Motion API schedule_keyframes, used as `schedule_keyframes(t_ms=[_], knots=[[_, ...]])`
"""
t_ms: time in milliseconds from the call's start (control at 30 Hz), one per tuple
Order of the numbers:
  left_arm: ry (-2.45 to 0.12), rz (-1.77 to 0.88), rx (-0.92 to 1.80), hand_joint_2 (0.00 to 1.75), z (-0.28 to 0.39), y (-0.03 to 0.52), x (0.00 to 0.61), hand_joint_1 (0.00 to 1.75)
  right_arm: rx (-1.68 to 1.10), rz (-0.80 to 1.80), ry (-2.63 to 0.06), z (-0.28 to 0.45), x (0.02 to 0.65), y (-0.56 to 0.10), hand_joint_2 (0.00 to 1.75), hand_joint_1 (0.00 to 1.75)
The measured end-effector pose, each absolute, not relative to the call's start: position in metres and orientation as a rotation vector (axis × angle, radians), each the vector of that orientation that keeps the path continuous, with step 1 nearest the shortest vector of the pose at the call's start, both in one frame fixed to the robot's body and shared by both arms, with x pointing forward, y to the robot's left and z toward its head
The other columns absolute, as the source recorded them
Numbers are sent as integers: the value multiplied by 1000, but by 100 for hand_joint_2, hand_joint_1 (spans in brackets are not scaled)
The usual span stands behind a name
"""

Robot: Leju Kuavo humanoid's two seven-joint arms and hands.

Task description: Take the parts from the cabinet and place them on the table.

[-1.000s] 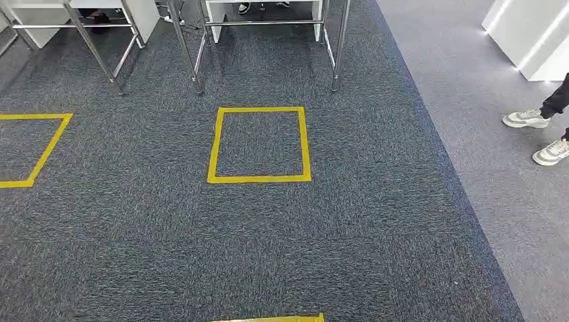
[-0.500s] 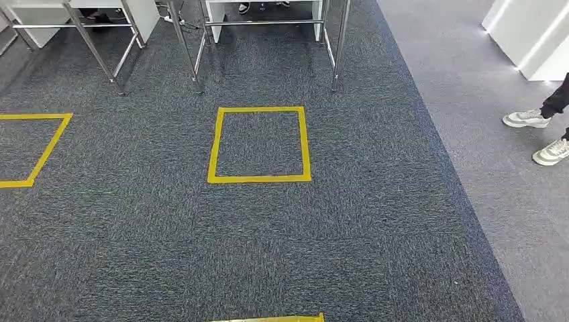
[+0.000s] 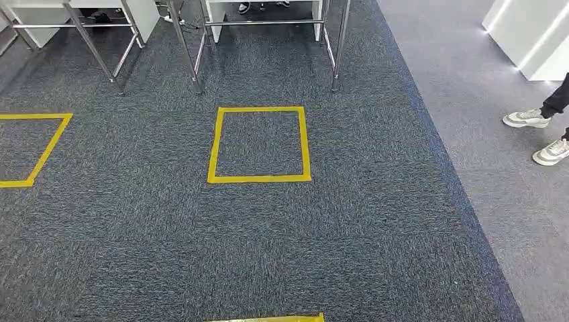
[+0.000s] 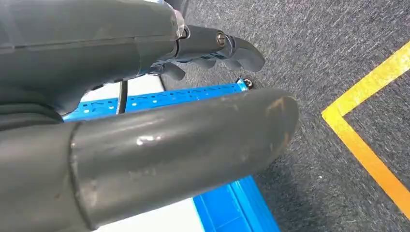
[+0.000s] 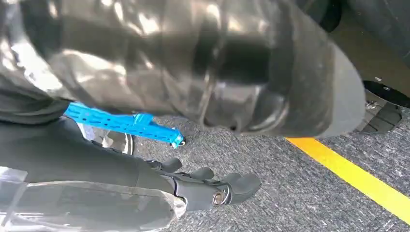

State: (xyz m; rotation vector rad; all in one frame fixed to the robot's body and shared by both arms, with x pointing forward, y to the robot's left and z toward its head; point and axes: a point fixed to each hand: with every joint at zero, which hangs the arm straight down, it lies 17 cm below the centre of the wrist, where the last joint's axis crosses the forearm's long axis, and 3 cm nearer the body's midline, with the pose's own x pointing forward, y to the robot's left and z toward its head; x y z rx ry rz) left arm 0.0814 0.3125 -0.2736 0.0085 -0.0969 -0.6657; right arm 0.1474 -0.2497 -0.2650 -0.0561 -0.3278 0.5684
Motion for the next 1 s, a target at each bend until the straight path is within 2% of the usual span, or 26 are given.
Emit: schedule_keyframes(t_ms=[1000], knots=[[-77, -658, 19, 0, -275, 319, 74, 0, -50, 582, -324, -265, 144, -244, 0, 0]])
